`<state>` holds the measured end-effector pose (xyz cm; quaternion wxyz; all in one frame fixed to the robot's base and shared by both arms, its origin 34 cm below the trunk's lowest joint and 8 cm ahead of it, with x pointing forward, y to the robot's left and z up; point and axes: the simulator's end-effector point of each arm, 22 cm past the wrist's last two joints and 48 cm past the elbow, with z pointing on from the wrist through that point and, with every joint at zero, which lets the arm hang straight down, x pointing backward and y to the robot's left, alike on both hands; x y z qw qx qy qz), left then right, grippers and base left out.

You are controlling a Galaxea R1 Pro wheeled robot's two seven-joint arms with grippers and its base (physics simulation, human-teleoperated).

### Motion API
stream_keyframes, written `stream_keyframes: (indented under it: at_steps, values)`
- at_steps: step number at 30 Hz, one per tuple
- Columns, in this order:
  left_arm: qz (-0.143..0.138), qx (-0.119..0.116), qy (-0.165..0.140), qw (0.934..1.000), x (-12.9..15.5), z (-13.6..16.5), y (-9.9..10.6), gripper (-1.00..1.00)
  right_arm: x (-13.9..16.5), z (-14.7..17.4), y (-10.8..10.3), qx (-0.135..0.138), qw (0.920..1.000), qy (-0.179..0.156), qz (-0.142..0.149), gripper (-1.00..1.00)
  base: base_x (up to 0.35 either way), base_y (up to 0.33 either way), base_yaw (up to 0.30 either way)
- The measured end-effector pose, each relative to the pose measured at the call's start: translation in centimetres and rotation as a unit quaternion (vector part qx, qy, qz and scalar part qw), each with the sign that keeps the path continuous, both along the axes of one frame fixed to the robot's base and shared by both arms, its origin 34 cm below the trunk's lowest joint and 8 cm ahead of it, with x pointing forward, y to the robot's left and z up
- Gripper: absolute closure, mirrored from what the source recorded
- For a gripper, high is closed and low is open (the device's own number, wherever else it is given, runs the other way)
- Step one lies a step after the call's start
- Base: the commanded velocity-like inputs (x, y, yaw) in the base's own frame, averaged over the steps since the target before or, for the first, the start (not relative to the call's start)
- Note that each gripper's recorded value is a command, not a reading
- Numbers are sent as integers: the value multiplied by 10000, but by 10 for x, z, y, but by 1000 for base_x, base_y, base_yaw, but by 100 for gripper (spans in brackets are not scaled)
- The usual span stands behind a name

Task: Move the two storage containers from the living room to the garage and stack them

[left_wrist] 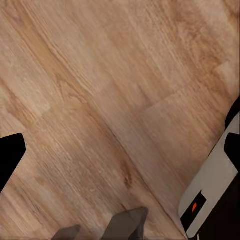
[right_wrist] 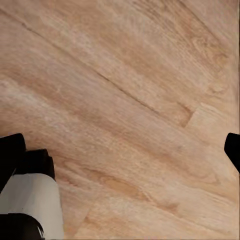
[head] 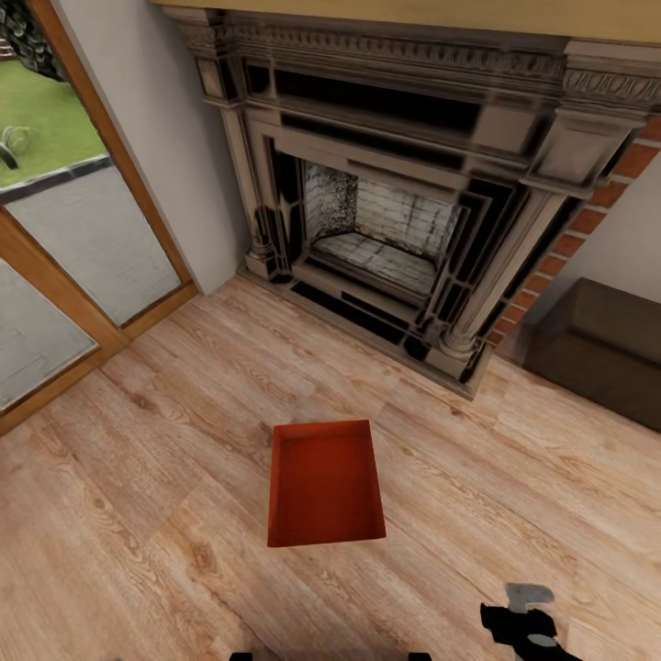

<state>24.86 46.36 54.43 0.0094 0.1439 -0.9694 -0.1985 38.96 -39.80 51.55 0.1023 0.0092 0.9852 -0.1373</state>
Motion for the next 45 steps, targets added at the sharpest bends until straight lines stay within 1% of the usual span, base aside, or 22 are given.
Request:
stream_keyframes:
  at_steps: [1,2,4,5,6,7,8,9,12,13,14,15,16,17,18,21,24,27,30,38,40,45]
  values:
    - [9,-6,-5,10000,8,-1,-1,-100,17,1,3,-9,9999,-120,-20,-100,0,0,0]
    - [22,-35,-66,10000,28,-3,-4,-100,43,3,9,-14,9996,-298,-25,-100,0,0,0]
    - [48,-89,-176,9998,54,-7,-11,-100,70,5,15,-11,9989,-476,-51,-100,0,0,0]
    - [80,-234,-335,9991,87,-14,-31,-100,98,9,22,7,9978,-657,-36,-100,0,0,0]
    - [78,-300,-429,9986,103,-16,-41,-100,107,10,25,23,9974,-722,-50,-100,0,0,0]
    - [76,-438,-562,9974,125,-20,-62,-100,118,11,38,92,9968,-791,-30,-100,0,0,0]
    - [70,-703,-865,9937,166,-23,-103,-100,131,10,69,278,9957,-886,18,-100,0,0,0]
    - [70,-906,-1092,9899,197,-23,-135,-100,135,10,84,379,9950,-925,16,-100,0,0,0]
    - [41,-1156,-1451,9826,247,-17,-176,-100,142,10,108,534,9937,-989,43,-100,0,0,0]
    - [-17,-1354,-1665,9767,276,-11,-209,-100,150,11,140,753,9914,-1059,144,-100,0,0,0]
    - [-83,-1450,-1742,9739,285,-9,-228,-100,152,12,161,890,9899,-1083,207,-100,0,0,0]
    - [-207,-1498,-1819,9716,293,-6,-243,-100,154,13,182,1010,9883,-1101,318,-100,0,0,0]
    - [-512,-1513,-1917,9684,304,-1,-261,-100,157,16,209,1148,9853,-1121,581,-100,0,0,0]
    - [-772,-1495,-1942,9664,308,1,-271,-100,158,18,224,1213,9832,-1135,755,-100,0,0,0]
    - [-972,-1473,-1955,9647,310,3,-276,-100,159,19,233,1249,9814,-1147,895,-100,0,0,0]
    - [-1341,-1415,-2012,9600,318,7,-285,-100,161,21,246,1279,9787,-1161,1109,-100,0,0,0]
    - [-1359,-1395,-2047,9593,321,8,-284,-100,160,21,245,1276,9794,-1153,1053,-100,0,0,0]
    - [-1347,-1381,-2065,9592,323,9,-282,-100,158,20,241,1288,9820,-1115,813,-100,0,0,0]
    - [-1336,-1379,-2073,9592,323,9,-282,-100,157,19,240,1295,9830,-1091,708,-100,0,0,0]
    - [-1306,-1373,-2076,9597,323,9,-281,-100,160,20,243,1324,9821,-1146,695,-100,0,0,0]
    - [-1293,-1335,-2224,9571,329,11,-279,-100,162,22,245,1340,9816,-1170,693,-100,0,0,0]
    - [-1284,-1317,-2292,9558,329,11,-278,-100,173,26,256,1460,9796,-1186,701,-100,0,0,0]
